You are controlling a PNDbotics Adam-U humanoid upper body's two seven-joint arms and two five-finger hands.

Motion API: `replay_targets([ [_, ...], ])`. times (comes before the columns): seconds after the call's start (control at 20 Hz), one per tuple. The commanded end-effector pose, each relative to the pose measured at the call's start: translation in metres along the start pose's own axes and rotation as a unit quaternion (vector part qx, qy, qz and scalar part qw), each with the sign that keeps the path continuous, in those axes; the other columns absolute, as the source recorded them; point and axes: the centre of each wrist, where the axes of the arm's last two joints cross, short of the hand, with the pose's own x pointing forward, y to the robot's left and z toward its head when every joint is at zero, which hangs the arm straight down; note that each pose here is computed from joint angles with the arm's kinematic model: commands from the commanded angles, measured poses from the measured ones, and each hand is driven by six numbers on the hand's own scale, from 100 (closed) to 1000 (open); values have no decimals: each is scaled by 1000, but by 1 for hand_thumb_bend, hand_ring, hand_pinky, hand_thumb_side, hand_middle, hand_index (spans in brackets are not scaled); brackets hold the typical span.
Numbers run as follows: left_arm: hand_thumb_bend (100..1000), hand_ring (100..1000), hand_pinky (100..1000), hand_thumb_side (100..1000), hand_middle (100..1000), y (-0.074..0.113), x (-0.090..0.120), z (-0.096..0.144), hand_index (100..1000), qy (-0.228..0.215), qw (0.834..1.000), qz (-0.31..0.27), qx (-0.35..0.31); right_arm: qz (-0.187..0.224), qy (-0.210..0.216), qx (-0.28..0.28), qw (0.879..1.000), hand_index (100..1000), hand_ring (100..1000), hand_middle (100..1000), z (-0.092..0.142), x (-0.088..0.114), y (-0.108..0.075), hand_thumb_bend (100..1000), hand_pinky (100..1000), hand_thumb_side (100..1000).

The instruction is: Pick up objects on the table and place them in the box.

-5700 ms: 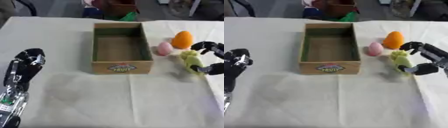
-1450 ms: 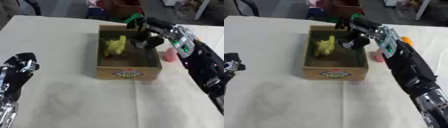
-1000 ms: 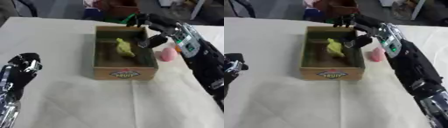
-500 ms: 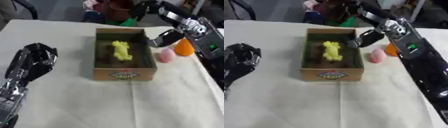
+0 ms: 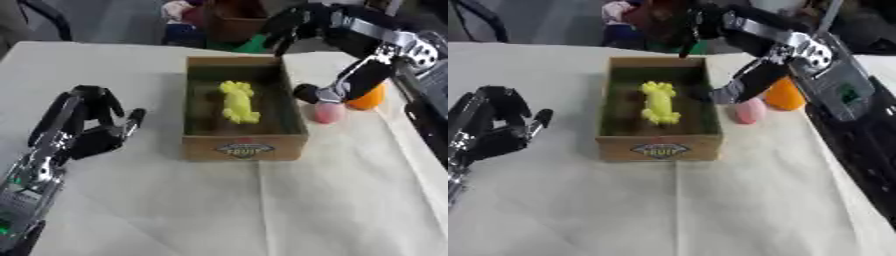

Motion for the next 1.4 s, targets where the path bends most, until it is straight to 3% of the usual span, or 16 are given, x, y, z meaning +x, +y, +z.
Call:
replay_targets([
  [0.05, 265, 194, 277, 140, 100, 8, 7, -3, 293, -22, 999, -20, 11, 59, -54, 82, 993, 904, 808, 854, 4, 10, -14, 328, 698, 236],
  [0.1, 250, 184, 268, 148, 100, 7, 7, -3, 273, -24, 999, -17, 21, 59, -54, 83, 993, 909, 810, 856, 5, 11, -15, 279, 700, 244],
  [0.15, 249, 172, 258, 147, 100, 7, 6, -3, 255, -25, 999, -14, 30, 59, -54, 83, 993, 921, 818, 865, 6, 11, -15, 101, 707, 297],
  [0.25, 248, 168, 254, 145, 100, 6, 5, -4, 245, -27, 998, -8, 54, 58, -47, 83, 994, 951, 837, 889, 10, 11, -15, 100, 725, 390],
  [0.35, 222, 174, 264, 144, 100, 5, 7, -5, 240, -32, 996, -5, 77, 50, -46, 88, 994, 962, 833, 888, 9, 12, -12, 100, 731, 348],
  [0.45, 256, 210, 305, 141, 100, 2, 7, -5, 273, -29, 996, -3, 84, 42, -46, 84, 995, 945, 813, 866, 11, 13, -12, 100, 711, 372],
  [0.5, 263, 232, 327, 127, 100, 0, 5, -4, 304, -22, 997, -3, 72, 43, -40, 77, 995, 915, 799, 843, 16, 12, -14, 100, 701, 305],
  [0.55, 358, 268, 367, 124, 132, -1, 4, -3, 359, -14, 998, -3, 60, 43, -28, 69, 996, 896, 794, 833, 23, 11, -17, 100, 695, 287],
  [0.6, 392, 299, 401, 129, 188, -1, 2, -1, 410, -8, 999, -2, 50, 49, -12, 63, 997, 887, 795, 828, 31, 9, -20, 100, 697, 291],
  [0.75, 334, 329, 432, 149, 239, 7, -4, 7, 460, 9, 998, 6, 56, 88, 59, 70, 992, 892, 809, 836, 61, 2, -31, 100, 707, 324],
  [0.85, 259, 337, 441, 177, 248, 13, -8, 13, 473, 22, 996, 18, 79, 109, 118, 71, 984, 899, 819, 851, 86, -8, -36, 100, 711, 338],
  [1.05, 224, 342, 448, 191, 255, 23, -14, 23, 481, 40, 990, 42, 125, 124, 236, 43, 963, 907, 823, 875, 141, -33, -39, 100, 712, 343],
  [1.25, 220, 346, 453, 191, 260, 28, -15, 27, 486, 41, 986, 58, 149, 122, 346, -20, 930, 904, 819, 872, 191, -54, -32, 100, 705, 343],
  [1.3, 219, 349, 455, 193, 263, 28, -15, 28, 487, 40, 986, 61, 151, 120, 370, -31, 921, 904, 819, 871, 201, -59, -28, 100, 704, 296],
  [1.4, 218, 355, 460, 194, 270, 28, -15, 28, 493, 39, 986, 63, 150, 120, 404, -40, 906, 902, 815, 867, 214, -66, -20, 104, 700, 350],
])
